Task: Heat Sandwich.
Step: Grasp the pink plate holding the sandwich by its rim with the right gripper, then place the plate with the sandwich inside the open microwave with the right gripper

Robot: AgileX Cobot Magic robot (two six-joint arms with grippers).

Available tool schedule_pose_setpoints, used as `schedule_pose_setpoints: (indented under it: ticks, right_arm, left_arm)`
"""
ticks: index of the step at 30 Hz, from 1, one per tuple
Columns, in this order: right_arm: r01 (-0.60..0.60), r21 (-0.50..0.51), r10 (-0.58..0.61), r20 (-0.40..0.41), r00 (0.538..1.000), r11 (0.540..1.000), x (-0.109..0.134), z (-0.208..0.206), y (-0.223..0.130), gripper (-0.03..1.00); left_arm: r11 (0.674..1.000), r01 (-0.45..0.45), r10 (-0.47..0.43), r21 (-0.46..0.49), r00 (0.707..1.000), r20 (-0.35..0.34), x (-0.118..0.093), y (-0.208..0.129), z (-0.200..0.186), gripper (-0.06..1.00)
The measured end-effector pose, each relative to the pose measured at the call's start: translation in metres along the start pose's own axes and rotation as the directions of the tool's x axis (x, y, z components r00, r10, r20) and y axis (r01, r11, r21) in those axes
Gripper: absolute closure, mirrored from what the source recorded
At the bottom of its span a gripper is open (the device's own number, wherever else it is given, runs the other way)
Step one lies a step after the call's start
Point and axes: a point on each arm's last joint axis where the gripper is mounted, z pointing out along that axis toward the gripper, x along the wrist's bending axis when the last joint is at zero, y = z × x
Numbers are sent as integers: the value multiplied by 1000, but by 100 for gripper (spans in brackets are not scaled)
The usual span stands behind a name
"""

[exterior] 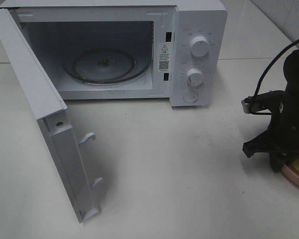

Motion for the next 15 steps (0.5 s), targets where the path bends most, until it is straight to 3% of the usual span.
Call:
schedule_pose_setpoints:
  ticks: [6,15]
  right_arm:
    - [3,5,-3,16,1000,1000,1,0,-1,83]
    - [30,-24,-27,119,993,999,9,-14,-2,91]
  left_arm:
    - [1000,0,0,0,1000,0,0,0,0,-2]
    - [1000,0,0,0,1000,0,0,0,0,-2]
